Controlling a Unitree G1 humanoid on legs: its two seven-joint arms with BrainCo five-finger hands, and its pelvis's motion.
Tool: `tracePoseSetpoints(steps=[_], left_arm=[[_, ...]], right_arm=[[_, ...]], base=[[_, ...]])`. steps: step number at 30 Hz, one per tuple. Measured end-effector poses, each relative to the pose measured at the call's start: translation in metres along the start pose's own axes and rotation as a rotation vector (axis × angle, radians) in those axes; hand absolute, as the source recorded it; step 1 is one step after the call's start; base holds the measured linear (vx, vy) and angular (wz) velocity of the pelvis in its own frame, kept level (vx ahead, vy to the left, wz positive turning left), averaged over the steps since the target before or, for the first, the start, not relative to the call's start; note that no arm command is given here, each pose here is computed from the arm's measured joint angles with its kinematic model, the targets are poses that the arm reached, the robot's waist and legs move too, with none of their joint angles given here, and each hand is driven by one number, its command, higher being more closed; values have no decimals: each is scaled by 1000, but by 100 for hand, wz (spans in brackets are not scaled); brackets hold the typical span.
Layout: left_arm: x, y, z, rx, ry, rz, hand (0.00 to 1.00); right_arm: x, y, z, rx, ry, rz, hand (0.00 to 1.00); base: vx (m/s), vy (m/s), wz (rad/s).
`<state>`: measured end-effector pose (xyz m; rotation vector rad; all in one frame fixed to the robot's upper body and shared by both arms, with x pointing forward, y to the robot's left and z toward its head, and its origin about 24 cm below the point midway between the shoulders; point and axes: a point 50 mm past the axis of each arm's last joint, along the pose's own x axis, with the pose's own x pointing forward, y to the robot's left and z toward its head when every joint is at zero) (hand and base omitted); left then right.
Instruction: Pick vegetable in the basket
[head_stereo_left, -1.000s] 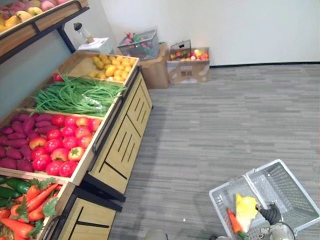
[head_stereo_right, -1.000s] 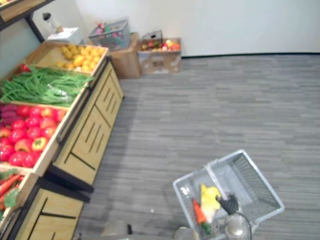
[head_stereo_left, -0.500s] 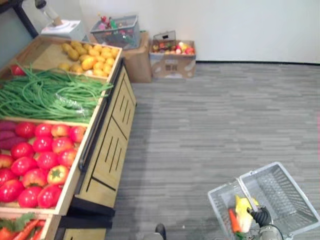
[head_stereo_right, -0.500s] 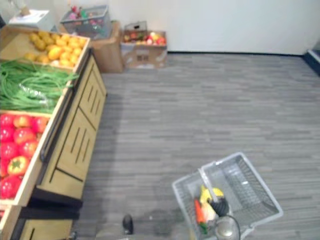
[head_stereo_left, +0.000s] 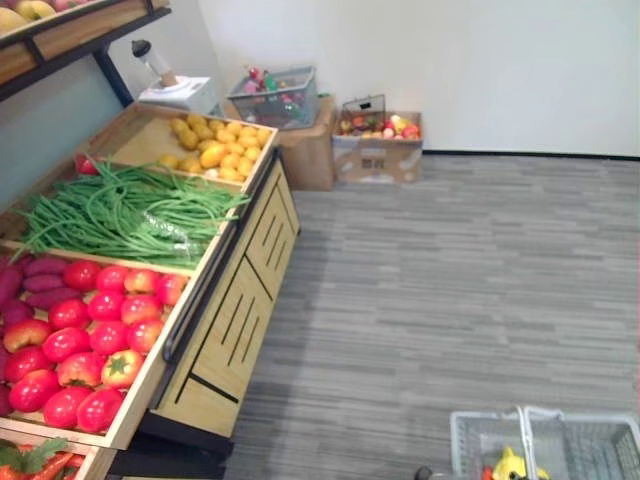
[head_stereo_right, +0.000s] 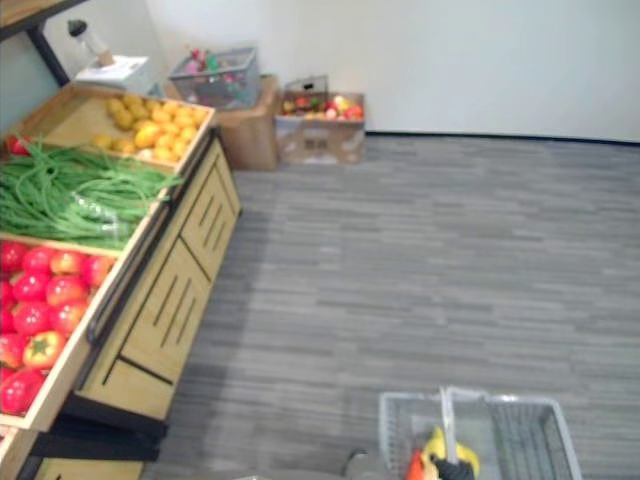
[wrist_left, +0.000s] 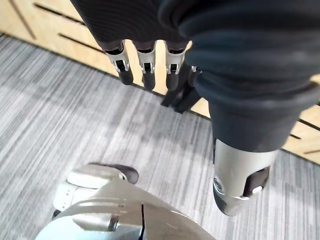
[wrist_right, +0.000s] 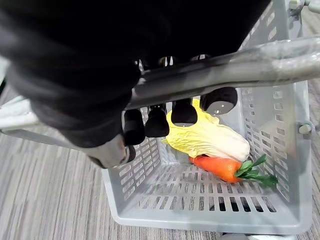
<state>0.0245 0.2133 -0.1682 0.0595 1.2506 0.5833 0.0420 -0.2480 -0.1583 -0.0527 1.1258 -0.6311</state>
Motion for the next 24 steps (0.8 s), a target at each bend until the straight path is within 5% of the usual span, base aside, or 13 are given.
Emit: tracePoseSetpoints(steps=[9,24], left_arm=[[-1,2,-12,-172,61,-18,0],[1,-2,-5,-8,26,-84,0]], right_arm=[[-13,-5,-48,227,192,-60,100],[-17,-11,-62,304,252,-72,100]], base=[[31,-6,6],[-37,7,-14]])
